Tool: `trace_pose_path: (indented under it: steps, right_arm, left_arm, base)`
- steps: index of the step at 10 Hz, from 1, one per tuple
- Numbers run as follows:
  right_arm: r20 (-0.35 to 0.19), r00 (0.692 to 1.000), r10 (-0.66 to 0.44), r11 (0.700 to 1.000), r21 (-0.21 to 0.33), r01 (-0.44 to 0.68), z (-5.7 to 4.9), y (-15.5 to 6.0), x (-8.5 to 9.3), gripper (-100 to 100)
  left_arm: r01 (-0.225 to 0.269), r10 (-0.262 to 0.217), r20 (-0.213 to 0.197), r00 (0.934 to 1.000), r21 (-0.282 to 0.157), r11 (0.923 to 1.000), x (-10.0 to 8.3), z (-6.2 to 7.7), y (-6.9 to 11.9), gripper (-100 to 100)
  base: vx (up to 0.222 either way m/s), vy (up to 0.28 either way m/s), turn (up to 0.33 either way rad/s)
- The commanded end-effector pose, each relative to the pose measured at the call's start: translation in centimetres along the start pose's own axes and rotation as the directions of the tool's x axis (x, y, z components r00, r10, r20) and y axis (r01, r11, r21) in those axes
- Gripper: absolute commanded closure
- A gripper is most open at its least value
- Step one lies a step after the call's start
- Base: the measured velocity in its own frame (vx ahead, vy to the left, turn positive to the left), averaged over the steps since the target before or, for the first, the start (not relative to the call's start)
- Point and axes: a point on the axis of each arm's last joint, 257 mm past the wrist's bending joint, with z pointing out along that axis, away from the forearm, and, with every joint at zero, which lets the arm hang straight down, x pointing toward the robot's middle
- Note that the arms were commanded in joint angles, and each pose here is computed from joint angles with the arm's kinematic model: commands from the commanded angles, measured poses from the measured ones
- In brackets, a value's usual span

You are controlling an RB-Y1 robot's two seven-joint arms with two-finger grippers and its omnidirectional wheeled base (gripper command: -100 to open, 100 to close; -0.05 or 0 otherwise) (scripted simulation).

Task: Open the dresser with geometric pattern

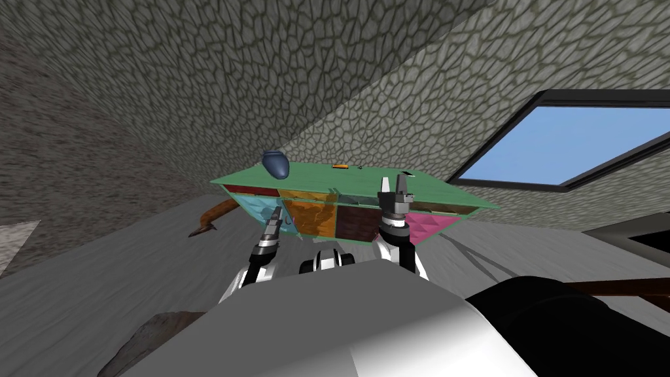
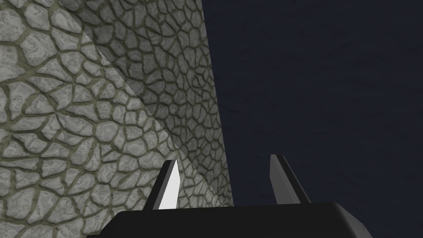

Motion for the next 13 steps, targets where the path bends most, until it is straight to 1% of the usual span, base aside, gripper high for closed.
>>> trace_pose_path:
  steps: [1,3,5,7,8,13]
  right_arm:
    - [0.0,1.0,0.0,1.0,0.0,0.0,0.0,0.0,0.0,0]
    - [0.0,1.0,0.0,1.0,0.0,0.0,0.0,0.0,0.0,0]
    - [0.0,1.0,0.0,1.0,0.0,0.0,0.0,0.0,0.0,0]
    - [0.0,1.0,0.0,1.0,0.0,0.0,0.0,0.0,0.0,0]
    - [0.0,1.0,0.0,1.0,0.0,0.0,0.0,0.0,0.0,0]
    - [0.0,1.0,0.0,1.0,0.0,0.0,0.0,0.0,0.0,0]
  left_arm:
    - [-0.014,0.013,-0.008,0.9999,-0.006,0.9999,0.9,-0.7,1.4,-100]
    - [-0.023,0.023,-0.013,0.9996,-0.004,0.9997,1.4,-1.2,2.2,-100]
    - [-0.027,0.027,-0.019,0.9995,-0.017,0.9995,1.9,-1.8,3.2,-100]
    - [-0.037,0.036,-0.023,0.9991,-0.012,0.9993,2.5,-2.3,3.8,-100]
    - [-0.036,0.035,-0.027,0.999,-0.024,0.9991,2.6,-2.6,4.3,-100]
    - [-0.042,0.041,-0.036,0.9985,-0.04,0.9983,4.6,-4.5,6.5,-100]
  base:
    - [0.082,0.014,-0.005]
    - [0.082,0.012,-0.004]
    - [0.058,0.02,-0.002]
    - [0.081,0.019,-0.006]
    - [0.075,0.007,-0.002]
    - [0.082,0.014,-0.004]
